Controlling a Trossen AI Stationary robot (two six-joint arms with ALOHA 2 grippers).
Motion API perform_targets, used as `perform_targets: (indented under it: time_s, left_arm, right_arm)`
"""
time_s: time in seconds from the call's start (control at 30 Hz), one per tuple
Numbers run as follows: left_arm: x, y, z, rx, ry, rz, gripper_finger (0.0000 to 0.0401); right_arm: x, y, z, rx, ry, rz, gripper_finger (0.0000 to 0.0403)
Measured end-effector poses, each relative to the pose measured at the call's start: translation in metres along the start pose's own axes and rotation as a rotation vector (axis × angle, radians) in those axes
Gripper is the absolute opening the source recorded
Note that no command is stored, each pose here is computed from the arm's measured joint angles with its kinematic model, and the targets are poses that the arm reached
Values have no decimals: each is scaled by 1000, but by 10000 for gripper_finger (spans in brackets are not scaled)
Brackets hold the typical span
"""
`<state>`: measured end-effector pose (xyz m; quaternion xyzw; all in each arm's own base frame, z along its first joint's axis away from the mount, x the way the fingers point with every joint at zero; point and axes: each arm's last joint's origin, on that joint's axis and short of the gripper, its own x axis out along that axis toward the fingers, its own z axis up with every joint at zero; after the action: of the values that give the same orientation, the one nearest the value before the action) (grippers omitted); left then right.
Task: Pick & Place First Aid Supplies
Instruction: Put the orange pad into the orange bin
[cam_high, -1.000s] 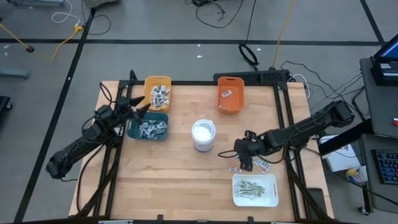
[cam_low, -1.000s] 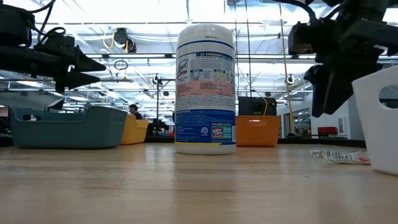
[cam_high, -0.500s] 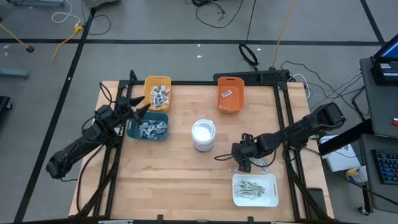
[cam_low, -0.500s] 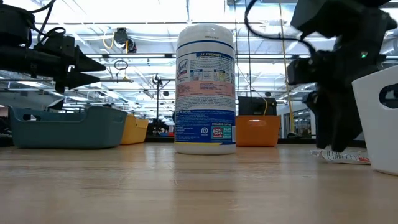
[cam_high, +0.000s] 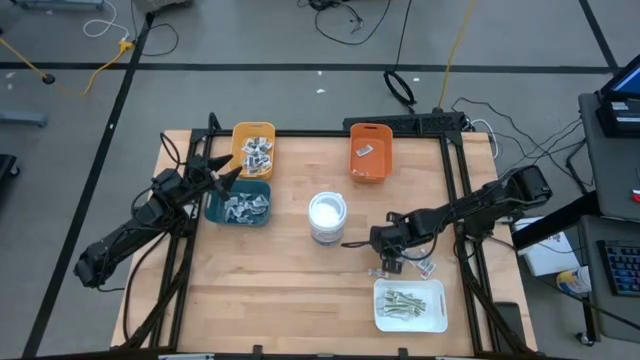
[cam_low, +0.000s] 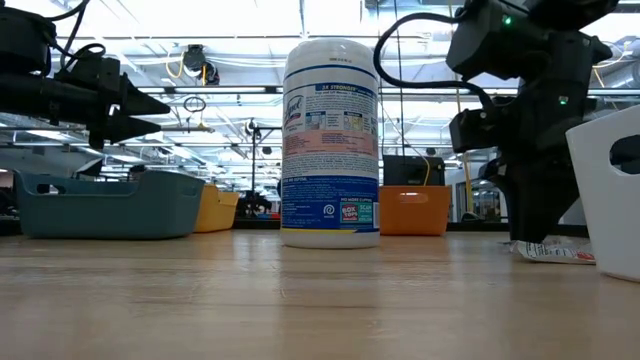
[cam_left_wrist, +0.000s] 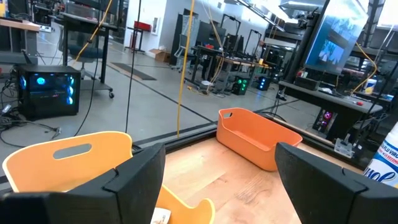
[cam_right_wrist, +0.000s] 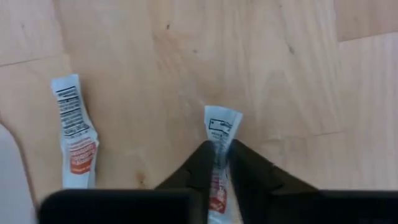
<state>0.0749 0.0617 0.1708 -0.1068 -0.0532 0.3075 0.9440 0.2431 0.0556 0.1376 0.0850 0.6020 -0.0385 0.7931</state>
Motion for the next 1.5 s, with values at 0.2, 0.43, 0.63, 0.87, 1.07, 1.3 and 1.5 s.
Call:
perform_targets:
  time_s: [0.2,0.43,0.63,0.87,1.07,1.3,1.5]
  left_arm:
    - [0,0,0,0,0,0,306]
    - [0,0,0,0,0,0,306]
    - [0,0,0,0,0,0,306]
    - [0,0,0,0,0,0,306]
    - [0,0,0,0,0,0,305]
    - [0,0,0,0,0,0,306]
    - [0,0,0,0,0,0,306]
  right_arm:
    - [0,0,0,-4,1,3,9]
    - [-12,0,0,-23,15,-2,2]
    - [-45,4,10,-141,-1,51,1]
    - [-77,-5,19,-219,23,61,1]
    - [-99,-20,32,-241,47,83,0]
    - [-111,-42,46,-285,-6,112,0]
    - [-121,-89,57,-253,-64,-28,0]
